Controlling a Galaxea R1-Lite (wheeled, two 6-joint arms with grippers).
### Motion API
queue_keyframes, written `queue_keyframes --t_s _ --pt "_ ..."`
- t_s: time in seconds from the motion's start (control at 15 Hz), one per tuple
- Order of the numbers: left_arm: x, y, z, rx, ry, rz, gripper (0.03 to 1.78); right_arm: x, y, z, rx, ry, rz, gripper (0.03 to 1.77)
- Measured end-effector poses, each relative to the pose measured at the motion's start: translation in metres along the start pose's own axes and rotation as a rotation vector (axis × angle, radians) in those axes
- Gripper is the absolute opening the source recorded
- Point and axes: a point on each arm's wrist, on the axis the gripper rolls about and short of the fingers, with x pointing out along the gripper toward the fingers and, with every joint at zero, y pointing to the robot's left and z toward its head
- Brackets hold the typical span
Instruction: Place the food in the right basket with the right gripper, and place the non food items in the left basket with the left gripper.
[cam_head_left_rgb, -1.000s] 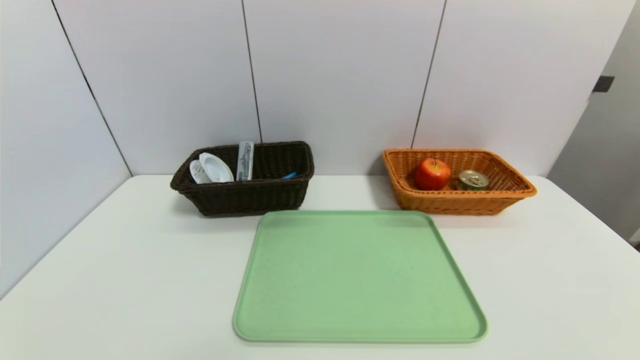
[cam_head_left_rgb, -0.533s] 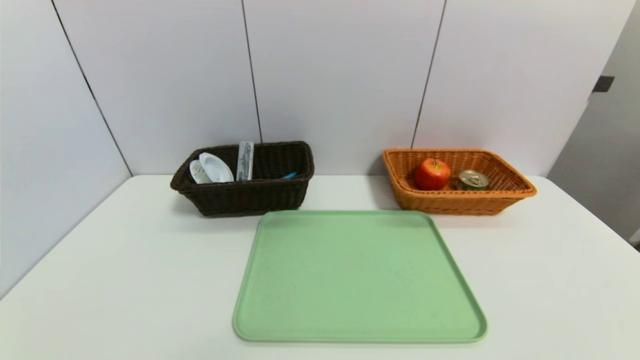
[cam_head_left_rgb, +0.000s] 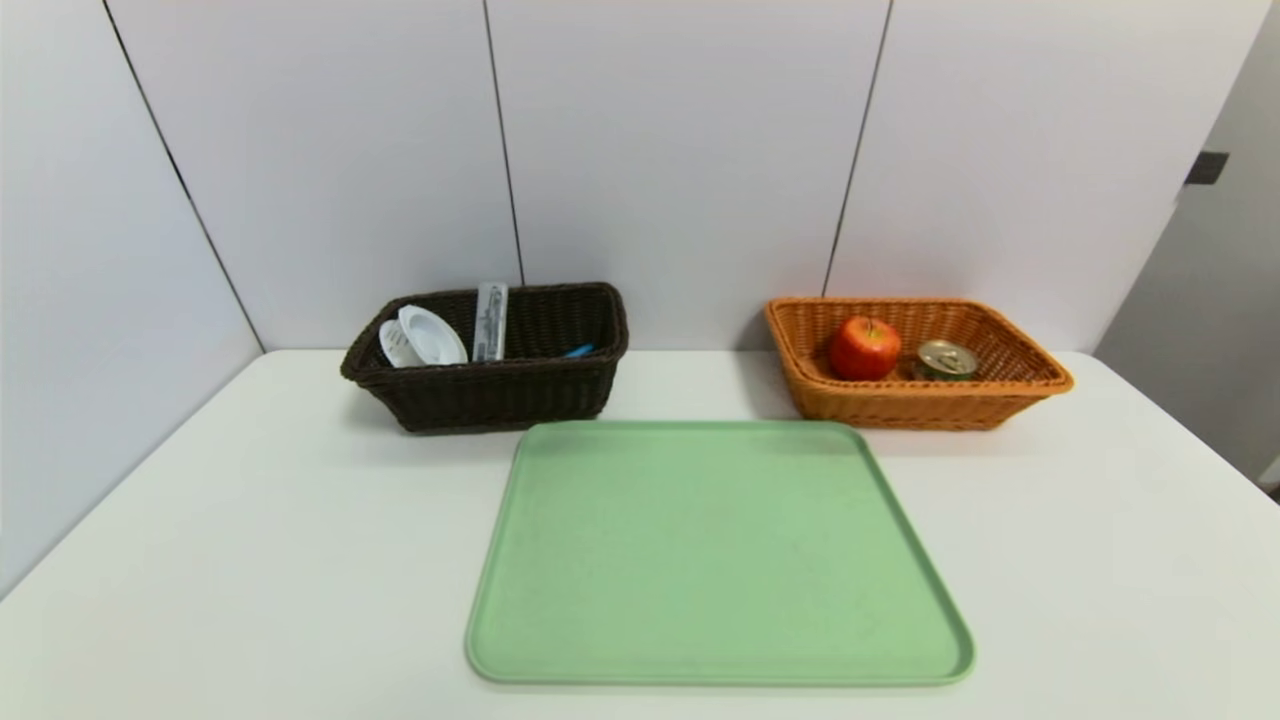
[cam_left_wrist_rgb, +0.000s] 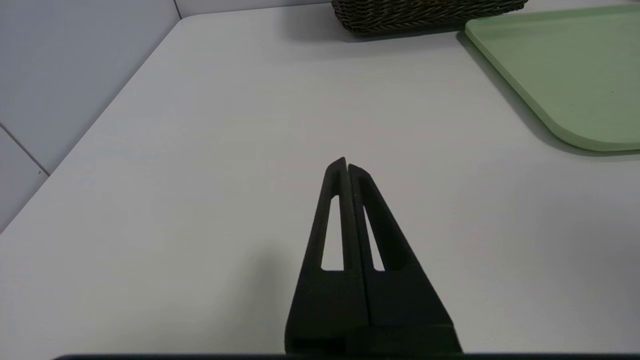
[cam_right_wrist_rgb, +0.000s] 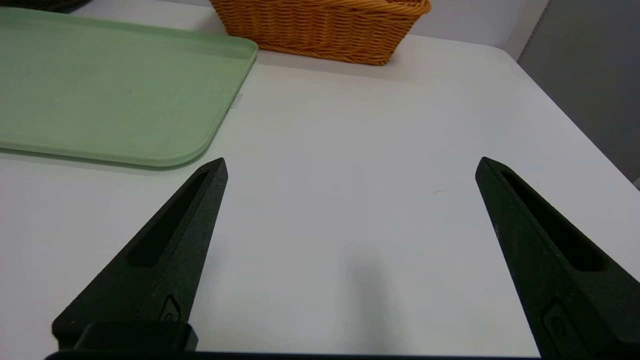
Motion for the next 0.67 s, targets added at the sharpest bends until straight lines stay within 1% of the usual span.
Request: queue_keyframes --t_s 0.67 --pt "-0.0001 0.0 0.0002 0.002 0.0 -0.001 0.04 0.0 0.0 -0.0001 -0.002 0.001 0.001 1.71"
